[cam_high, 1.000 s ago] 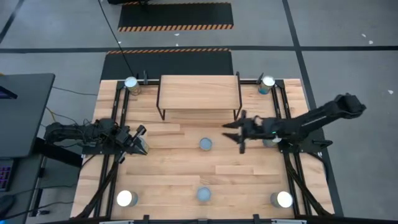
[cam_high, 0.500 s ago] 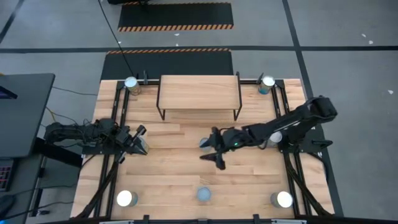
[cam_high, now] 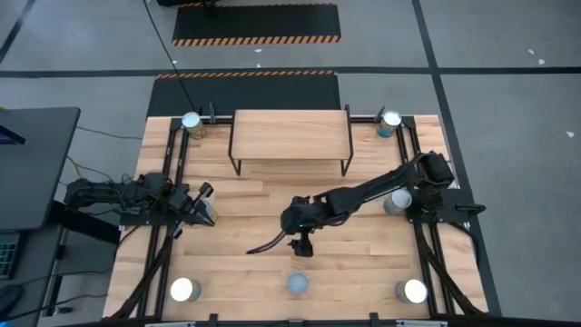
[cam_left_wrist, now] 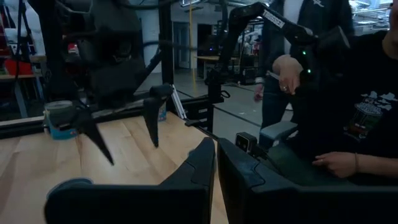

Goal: Pick and place cans onto a shelf
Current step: Put the small yellow canned mushrooms on the shelf

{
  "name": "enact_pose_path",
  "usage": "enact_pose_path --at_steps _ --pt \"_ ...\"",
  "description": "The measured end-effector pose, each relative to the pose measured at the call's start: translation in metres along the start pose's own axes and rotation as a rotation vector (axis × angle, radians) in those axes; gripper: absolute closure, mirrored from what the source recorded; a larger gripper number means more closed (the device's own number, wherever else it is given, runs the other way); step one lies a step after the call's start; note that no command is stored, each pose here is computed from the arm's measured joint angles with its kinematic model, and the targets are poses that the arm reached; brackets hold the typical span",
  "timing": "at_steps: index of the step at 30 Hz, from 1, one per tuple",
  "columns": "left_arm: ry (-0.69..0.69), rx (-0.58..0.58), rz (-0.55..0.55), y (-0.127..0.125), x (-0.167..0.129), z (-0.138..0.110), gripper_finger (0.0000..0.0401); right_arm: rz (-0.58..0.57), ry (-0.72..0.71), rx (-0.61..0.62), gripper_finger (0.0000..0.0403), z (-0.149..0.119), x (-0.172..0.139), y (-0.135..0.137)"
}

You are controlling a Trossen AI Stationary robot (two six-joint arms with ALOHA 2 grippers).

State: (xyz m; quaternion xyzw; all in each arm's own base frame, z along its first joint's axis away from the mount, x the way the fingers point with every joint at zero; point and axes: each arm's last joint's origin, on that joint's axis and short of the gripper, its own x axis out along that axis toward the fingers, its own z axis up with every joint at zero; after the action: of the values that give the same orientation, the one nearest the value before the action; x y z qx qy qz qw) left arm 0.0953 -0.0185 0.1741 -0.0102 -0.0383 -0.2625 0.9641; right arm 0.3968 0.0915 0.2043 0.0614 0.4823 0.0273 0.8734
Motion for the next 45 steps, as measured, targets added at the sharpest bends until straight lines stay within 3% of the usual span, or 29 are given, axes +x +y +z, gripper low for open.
enact_pose_path --at_steps 6,14,21,27,32,45 --pt "0.000 0.000 0.000 0.000 0.000 0.000 0.0374 -0.110 0.165 0.113 0.0018 -0.014 0.019 -0.019" --pt "0.000 0.000 0.000 0.000 0.000 0.000 0.0374 -0.196 0.136 0.128 0.0015 -0.008 0.004 -0.036" --pt "0.000 0.000 0.000 0.000 0.000 0.000 0.0374 -0.268 0.149 0.357 0.0017 -0.008 0.009 -0.066" --pt "0.000 0.000 0.000 0.000 0.000 0.000 0.0374 -0.323 0.179 0.486 0.0018 -0.009 0.013 -0.075" --pt "0.000 0.000 0.000 0.000 0.000 0.000 0.0374 -0.315 0.181 0.534 0.0022 -0.007 0.018 -0.077" --pt "-0.004 0.002 0.000 0.000 0.000 0.000 0.0374 -0.217 0.181 0.485 0.0027 -0.006 0.037 -0.076"
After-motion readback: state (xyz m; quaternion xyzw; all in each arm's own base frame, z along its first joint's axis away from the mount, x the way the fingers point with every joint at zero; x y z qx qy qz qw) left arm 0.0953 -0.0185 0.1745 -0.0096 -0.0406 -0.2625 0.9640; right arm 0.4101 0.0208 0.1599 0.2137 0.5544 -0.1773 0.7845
